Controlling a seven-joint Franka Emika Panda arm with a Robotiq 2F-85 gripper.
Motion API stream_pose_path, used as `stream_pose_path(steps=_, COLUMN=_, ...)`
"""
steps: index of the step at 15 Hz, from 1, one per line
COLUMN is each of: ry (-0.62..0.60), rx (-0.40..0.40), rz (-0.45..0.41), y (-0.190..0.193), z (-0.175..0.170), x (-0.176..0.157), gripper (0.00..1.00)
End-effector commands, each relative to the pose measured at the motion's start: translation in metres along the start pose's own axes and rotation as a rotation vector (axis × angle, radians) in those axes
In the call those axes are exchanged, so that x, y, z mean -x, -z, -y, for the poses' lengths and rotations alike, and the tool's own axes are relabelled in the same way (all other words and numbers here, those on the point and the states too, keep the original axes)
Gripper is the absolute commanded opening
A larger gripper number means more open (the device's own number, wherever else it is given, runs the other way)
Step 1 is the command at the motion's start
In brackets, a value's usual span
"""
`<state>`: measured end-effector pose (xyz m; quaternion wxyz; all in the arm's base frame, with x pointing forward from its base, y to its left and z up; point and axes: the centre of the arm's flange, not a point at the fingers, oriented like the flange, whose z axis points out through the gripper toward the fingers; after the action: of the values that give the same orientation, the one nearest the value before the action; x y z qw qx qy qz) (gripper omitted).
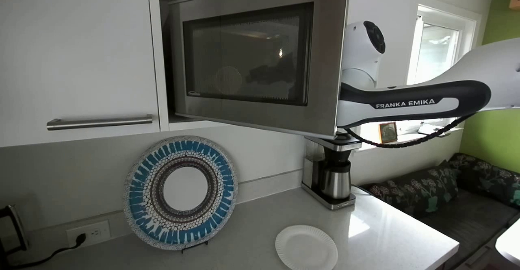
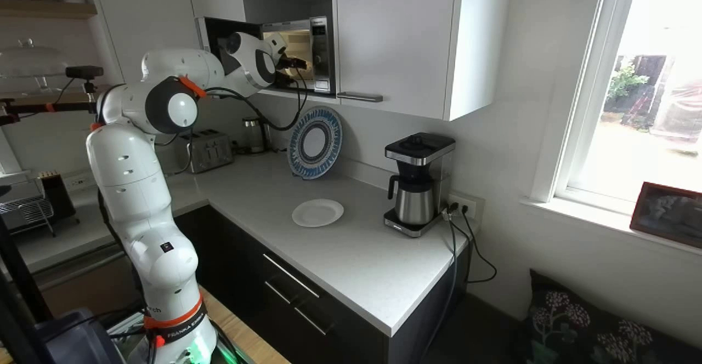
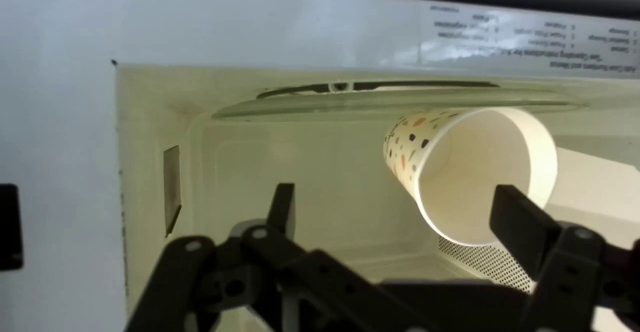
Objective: Pick up the paper cup from the microwave and put it on the kitchen counter
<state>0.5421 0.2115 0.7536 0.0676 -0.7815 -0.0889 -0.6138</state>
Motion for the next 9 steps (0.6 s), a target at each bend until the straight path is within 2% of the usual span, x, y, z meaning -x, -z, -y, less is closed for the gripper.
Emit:
stream_pose_path(steps=1, ry=-0.008, rx=0.003, rz=0.007, y=-0.017, z=-0.02, x=-0.017, gripper=1.0)
stream_pose_path(steps=5, ry=-0.025, rx=-0.024, rz=-0.011, y=-0.028, z=-0.031, x=-0.026, gripper=1.0)
stream_pose_path(steps=9, ry=-0.064, rx=-0.087, rz=-0.01, y=-0.031, z=-0.036, x=-0.032, gripper=1.0)
